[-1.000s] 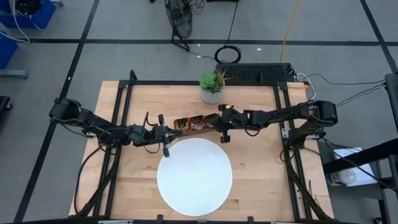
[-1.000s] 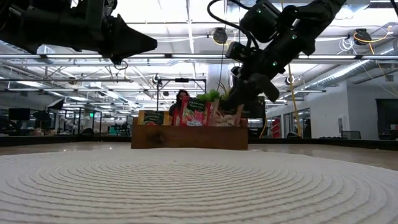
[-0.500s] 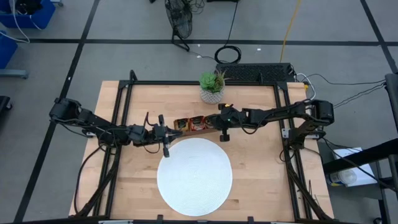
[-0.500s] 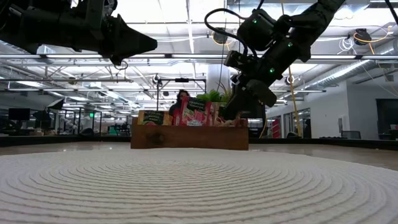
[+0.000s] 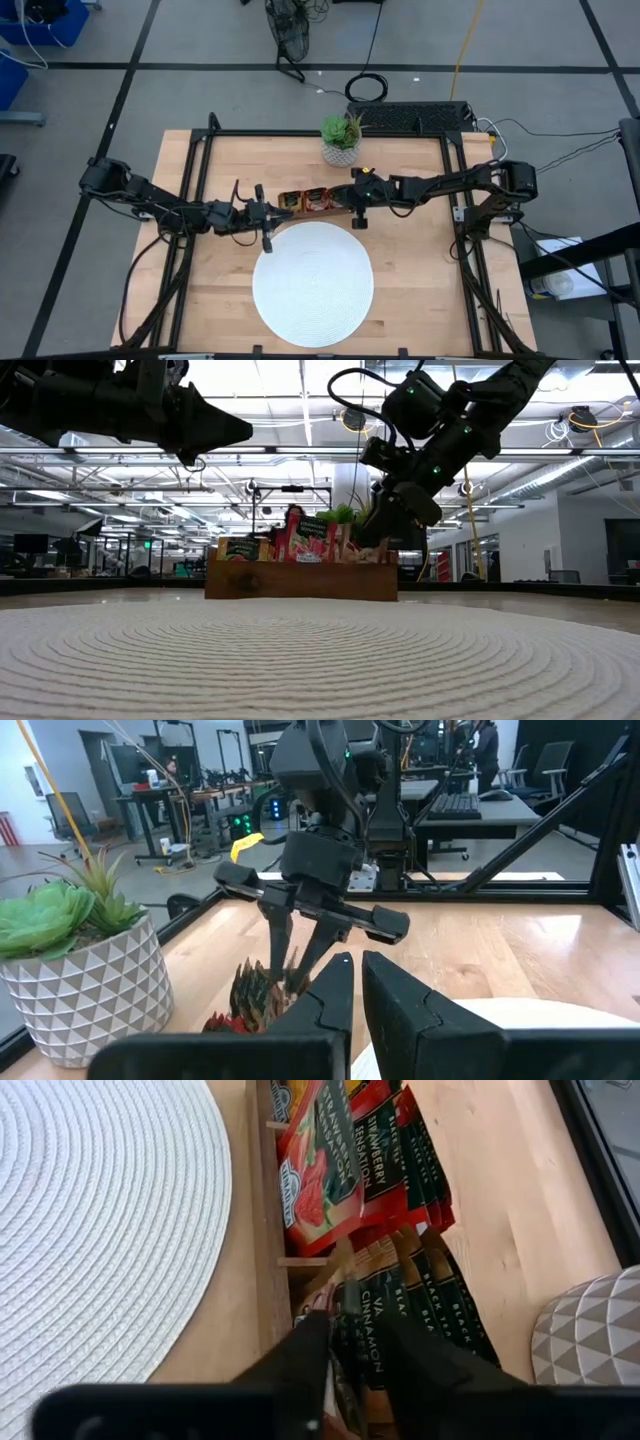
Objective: Pick & Place Tea
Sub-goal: Put the vanilla tea bag into the wooden organizer, then return to Home Position
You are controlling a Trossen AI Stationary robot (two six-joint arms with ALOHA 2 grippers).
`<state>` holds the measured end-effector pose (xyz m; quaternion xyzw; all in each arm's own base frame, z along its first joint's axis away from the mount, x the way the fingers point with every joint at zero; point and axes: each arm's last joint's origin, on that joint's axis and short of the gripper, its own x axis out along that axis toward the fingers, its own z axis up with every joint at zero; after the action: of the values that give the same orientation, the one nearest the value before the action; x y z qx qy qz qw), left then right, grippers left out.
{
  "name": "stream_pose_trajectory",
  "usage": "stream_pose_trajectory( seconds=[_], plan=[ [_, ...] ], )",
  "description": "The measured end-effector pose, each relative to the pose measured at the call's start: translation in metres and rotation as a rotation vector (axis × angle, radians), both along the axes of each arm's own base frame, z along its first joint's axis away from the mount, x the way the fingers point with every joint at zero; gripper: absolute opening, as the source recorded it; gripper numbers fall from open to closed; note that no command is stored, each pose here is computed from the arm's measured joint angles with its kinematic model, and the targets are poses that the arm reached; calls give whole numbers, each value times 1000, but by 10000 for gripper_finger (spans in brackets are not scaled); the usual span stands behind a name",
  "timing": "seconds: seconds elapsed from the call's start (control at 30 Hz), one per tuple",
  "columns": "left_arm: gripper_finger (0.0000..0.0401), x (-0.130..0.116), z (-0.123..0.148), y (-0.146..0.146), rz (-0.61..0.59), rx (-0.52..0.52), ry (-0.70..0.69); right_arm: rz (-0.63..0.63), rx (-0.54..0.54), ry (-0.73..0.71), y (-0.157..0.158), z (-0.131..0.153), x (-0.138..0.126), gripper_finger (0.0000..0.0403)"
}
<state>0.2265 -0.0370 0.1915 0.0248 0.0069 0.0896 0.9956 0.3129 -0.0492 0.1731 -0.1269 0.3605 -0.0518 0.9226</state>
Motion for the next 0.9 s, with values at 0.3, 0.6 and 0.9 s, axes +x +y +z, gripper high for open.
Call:
stream_pose_trajectory(
  seconds=[0.3, 0.6, 0.9],
  plan=[
    [31, 0, 0, 0, 0, 0, -2, -20, 17, -48, 1, 13, -4, 170],
    [30, -11, 15, 1, 10, 22, -34, -70, 66, -222, 7, 82, -44, 211],
    [30, -78, -7, 19, 106, -40, -59, -101, 125, -391, 22, 100, -140, 209]
  ],
)
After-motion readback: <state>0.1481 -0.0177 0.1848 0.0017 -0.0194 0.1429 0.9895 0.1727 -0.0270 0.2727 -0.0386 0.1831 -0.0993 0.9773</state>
